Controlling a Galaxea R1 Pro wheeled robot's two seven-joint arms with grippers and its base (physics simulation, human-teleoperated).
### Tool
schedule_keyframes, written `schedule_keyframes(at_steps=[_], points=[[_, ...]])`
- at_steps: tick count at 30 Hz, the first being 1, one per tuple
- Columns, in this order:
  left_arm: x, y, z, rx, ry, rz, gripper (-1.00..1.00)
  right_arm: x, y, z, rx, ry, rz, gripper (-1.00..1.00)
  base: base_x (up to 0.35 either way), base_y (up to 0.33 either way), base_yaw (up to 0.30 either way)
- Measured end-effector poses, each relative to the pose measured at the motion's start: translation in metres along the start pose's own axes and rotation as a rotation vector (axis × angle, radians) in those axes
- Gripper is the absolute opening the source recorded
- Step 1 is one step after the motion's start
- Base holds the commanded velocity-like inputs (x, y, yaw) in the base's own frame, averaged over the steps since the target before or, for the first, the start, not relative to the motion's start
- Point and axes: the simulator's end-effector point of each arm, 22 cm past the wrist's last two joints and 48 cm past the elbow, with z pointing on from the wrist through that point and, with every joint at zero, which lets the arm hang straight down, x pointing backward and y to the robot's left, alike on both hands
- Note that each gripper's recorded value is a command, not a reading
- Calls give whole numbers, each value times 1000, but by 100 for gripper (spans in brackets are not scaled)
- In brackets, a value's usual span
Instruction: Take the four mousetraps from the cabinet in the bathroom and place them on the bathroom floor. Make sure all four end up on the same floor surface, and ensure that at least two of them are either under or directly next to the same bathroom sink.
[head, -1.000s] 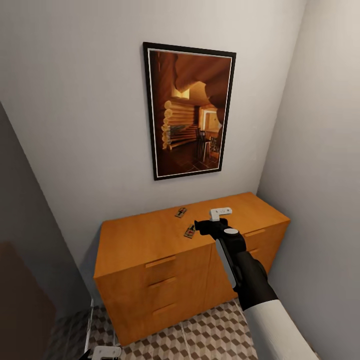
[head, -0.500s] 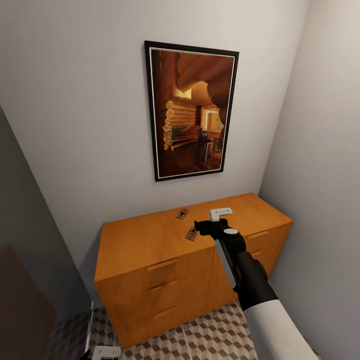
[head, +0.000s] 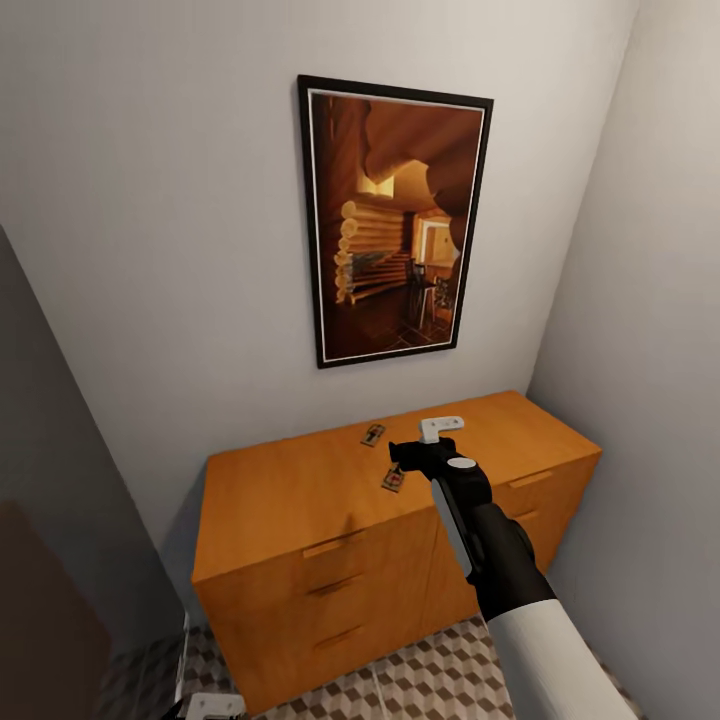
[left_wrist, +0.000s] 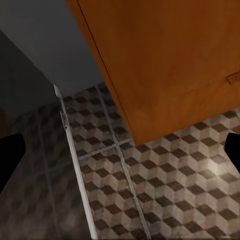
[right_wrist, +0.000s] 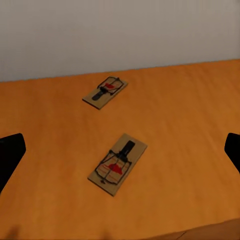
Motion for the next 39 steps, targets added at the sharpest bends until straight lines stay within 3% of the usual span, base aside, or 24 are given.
schedule_keyframes(at_steps=[2, 3, 4, 7, 10, 13, 20, 39], points=[[12, -9, -1, 19, 55, 6, 100, 0, 0, 0, 0, 1, 0, 100, 9, 6, 0], [27, -14, -3, 37, 115, 13, 100, 0, 0, 0, 0, 1, 0, 100, 4, 3, 0], [66, -23, -15, 79, 255, 30, 100, 1, 0, 0, 1, 2, 0, 100, 3, 2, 0], [123, -28, -41, 121, 420, 46, 100, 1, -1, 0, 2, 2, 1, 100, 1, 1, 0], [182, -26, -77, 138, 538, 58, 100, 1, -1, 0, 2, 3, 1, 100, 0, 0, 0], [217, -25, -102, 145, 598, 64, 100, 1, -1, 0, 2, 3, 1, 100, 0, 0, 0], [231, -24, -114, 147, 623, 67, 100, 0, -1, 0, 3, 3, 0, 100, 0, 0, 0], [229, -28, -113, 153, 607, 63, 100, 0, -1, 0, 3, 2, -2, 100, 123, 0, 0]])
